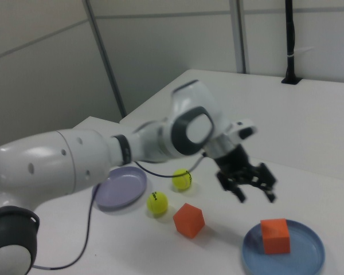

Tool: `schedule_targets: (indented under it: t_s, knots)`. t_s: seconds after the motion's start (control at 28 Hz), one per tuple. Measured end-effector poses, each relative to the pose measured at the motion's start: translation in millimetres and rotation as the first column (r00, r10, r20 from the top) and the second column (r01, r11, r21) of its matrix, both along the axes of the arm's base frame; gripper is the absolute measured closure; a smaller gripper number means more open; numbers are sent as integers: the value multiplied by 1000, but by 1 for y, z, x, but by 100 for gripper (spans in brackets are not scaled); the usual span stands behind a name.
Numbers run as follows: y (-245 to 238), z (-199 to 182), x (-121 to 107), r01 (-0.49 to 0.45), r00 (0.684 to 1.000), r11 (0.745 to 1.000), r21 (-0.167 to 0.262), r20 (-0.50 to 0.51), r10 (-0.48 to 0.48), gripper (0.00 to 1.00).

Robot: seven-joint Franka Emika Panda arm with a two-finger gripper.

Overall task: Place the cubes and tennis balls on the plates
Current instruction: 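Move the gripper down onto the second orange cube and grasp it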

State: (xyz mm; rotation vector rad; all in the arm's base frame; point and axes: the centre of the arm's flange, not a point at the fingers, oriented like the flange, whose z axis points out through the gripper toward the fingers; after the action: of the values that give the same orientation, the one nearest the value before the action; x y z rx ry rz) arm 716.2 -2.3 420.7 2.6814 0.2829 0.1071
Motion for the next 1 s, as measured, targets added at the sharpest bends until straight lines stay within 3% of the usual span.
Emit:
schedule_targets:
  t_s: [0.18, 0.39, 0.71, 1.0]
  knots:
    - [72, -4, -25, -44, 986, 999, 5, -159, 44, 0]
    - [134, -16, -56, -90, 943, 996, 0, -321, 85, 0]
    - [180, -41, -77, -125, 915, 992, -13, -387, 111, 0]
    - [182, -87, -77, -121, 894, 992, -40, -438, 91, 0]
